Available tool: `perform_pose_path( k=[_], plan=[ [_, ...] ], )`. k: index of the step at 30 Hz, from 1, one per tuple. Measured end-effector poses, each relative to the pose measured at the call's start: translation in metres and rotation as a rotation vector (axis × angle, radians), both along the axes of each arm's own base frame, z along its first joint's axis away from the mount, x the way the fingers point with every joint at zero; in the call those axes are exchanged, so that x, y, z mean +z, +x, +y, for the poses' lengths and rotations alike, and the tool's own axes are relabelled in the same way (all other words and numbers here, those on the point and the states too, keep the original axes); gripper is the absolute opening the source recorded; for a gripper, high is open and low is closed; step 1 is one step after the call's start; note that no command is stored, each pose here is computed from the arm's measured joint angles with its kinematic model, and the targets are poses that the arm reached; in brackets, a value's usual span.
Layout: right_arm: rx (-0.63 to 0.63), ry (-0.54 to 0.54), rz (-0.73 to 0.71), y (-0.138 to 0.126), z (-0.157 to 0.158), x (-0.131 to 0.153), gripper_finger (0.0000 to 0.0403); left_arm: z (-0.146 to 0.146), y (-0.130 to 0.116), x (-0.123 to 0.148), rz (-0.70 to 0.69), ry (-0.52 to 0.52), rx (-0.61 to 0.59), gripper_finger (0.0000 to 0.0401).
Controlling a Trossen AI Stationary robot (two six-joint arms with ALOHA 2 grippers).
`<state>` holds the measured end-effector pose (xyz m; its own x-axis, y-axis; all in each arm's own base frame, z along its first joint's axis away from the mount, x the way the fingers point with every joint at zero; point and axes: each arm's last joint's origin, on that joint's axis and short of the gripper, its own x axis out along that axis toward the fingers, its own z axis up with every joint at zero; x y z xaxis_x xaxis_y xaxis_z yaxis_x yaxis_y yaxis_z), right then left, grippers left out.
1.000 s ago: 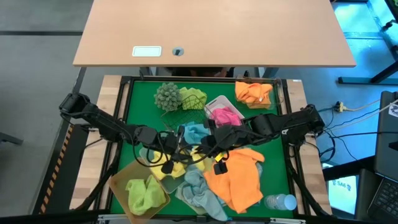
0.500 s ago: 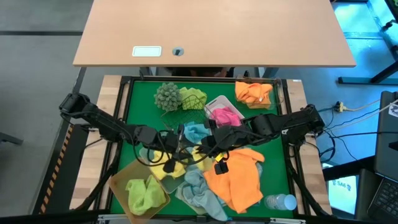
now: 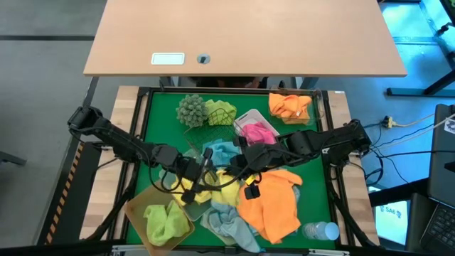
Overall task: Sort microfiber towel by color & place in baskets
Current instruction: Put the yellow towel into the gray bin
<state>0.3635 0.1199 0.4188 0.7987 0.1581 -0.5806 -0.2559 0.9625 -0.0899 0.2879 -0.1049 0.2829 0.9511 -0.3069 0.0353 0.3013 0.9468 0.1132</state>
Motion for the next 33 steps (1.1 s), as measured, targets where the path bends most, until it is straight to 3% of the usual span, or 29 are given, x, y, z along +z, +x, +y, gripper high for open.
perform_pose_path(
  k=[14,17,23,25,28,33],
  plan=[
    [0.040,0.006,-0.101,0.005,0.002,0.008,0.0005,0.000,0.000,0.002,-0.016,-0.014,-0.007,0.0190],
    [0.033,0.002,-0.102,0.005,0.002,0.008,0.0005,0.000,0.000,0.002,-0.017,-0.014,-0.007,0.0152],
    [0.034,0.002,-0.094,0.005,0.002,0.007,0.0005,0.000,0.000,0.002,-0.009,-0.030,-0.007,0.0019],
    [0.045,0.010,-0.087,0.004,0.002,0.007,0.0009,0.000,-0.001,0.001,0.017,-0.054,-0.008,0.0012],
    [0.050,0.040,-0.067,0.004,0.003,0.006,0.0034,0.001,-0.002,-0.001,0.053,-0.047,-0.007,0.0013],
    [0.003,0.092,0.015,0.000,0.002,0.001,0.0115,0.005,-0.015,0.005,0.141,-0.061,-0.006,0.0005]
  ],
)
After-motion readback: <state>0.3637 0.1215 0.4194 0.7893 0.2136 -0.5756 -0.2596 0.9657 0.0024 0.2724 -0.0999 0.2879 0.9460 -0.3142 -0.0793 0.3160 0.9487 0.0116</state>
